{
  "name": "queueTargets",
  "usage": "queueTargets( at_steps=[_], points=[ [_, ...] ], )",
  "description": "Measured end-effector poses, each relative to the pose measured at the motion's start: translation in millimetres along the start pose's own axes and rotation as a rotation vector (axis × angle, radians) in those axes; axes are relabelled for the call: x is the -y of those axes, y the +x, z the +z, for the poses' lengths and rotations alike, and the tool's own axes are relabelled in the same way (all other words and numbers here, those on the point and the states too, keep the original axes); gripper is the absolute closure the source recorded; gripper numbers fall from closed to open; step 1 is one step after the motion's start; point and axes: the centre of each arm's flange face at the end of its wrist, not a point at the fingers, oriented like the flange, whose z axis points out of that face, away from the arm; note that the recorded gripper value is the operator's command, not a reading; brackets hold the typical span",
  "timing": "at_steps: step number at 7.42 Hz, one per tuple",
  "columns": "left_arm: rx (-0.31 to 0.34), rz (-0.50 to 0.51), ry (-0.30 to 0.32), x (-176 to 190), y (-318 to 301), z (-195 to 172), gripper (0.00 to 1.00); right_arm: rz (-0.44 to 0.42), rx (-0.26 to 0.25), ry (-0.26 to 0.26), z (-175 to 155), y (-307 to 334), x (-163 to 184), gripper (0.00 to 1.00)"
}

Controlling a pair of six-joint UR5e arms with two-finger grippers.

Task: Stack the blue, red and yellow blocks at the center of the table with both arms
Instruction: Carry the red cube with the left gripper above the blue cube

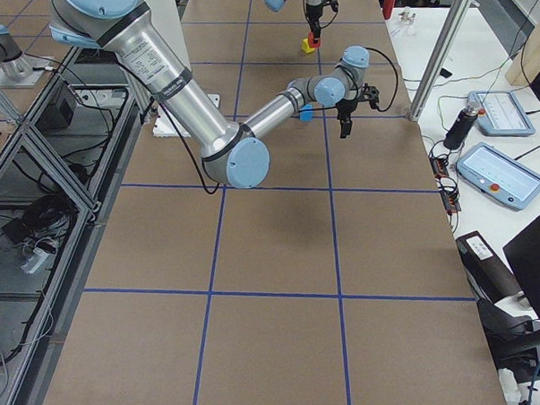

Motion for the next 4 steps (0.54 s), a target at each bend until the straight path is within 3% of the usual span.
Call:
queueTargets(
  at_steps=[4],
  points=[
    [-0.072,0.162,-0.054,-26,184,-7,1.0,0.026,-0.014,0.007,-2,23,5,0.01]
  ],
)
